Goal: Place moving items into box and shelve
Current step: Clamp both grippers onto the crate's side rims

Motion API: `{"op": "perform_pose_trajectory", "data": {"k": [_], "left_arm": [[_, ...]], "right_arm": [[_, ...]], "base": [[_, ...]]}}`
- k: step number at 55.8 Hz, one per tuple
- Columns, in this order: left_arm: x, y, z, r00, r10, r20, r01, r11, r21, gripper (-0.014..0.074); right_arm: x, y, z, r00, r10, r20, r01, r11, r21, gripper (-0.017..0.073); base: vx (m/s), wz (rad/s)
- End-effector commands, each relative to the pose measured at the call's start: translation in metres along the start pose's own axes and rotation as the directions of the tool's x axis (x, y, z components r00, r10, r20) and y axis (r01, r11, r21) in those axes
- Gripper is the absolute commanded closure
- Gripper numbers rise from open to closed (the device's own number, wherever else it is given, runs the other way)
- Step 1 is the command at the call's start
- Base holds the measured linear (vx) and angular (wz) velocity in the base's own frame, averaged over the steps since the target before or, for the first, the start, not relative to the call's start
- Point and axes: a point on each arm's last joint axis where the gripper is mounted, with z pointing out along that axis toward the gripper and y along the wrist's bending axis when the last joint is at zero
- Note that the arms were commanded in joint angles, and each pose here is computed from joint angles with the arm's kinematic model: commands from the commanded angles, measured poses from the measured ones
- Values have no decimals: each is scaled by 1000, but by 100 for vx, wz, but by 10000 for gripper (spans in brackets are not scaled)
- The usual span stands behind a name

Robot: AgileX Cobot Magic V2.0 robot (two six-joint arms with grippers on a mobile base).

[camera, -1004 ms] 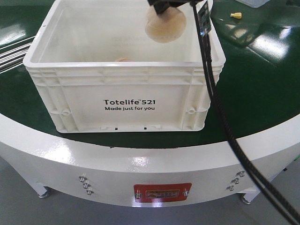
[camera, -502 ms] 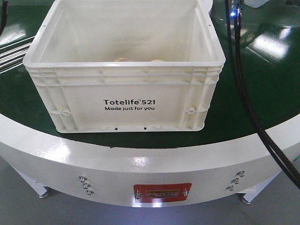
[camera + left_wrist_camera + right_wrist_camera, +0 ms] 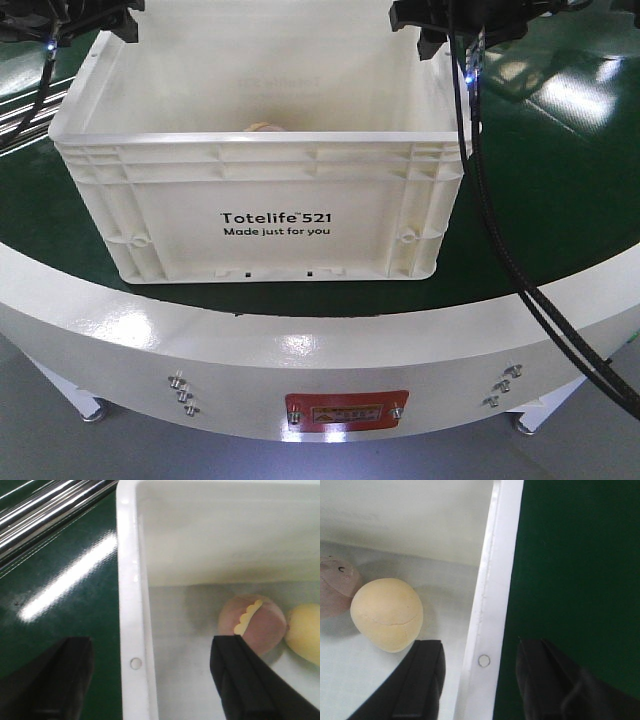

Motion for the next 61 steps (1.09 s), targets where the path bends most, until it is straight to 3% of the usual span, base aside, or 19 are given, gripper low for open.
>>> {"op": "perform_pose_trajectory", "data": {"k": [1, 17, 25, 35, 47, 61], "left_arm": [[-15, 0, -30, 994, 16, 112, -16, 1000, -6, 8], [-12, 0, -14, 999, 18, 47, -17, 1000, -18, 8], [-7, 1, -3, 998, 60, -8, -60, 998, -28, 8], [-9, 1, -1, 998, 62, 4, -62, 998, -26, 34], [-12, 1, -3, 997, 67, 29, -66, 997, -30, 265], [-15, 2, -3, 995, 81, 57, -79, 996, -42, 517]], "right_arm": [[-12, -6, -35, 990, 11, 138, -10, 1000, -5, 160], [-8, -5, -18, 998, 6, 65, -7, 1000, 10, 160], [-3, -5, -6, 1000, 4, 5, -4, 1000, 21, 161], [-3, -5, -5, 1000, 1, 0, -1, 1000, 28, 209], [-4, -12, -4, 1000, -27, 12, 26, 994, 102, 405], [-3, -12, 3, 999, -32, -2, 32, 993, 113, 438]], "base": [[0, 0], [0, 0], [0, 0], [0, 0], [0, 0], [0, 0]]}}
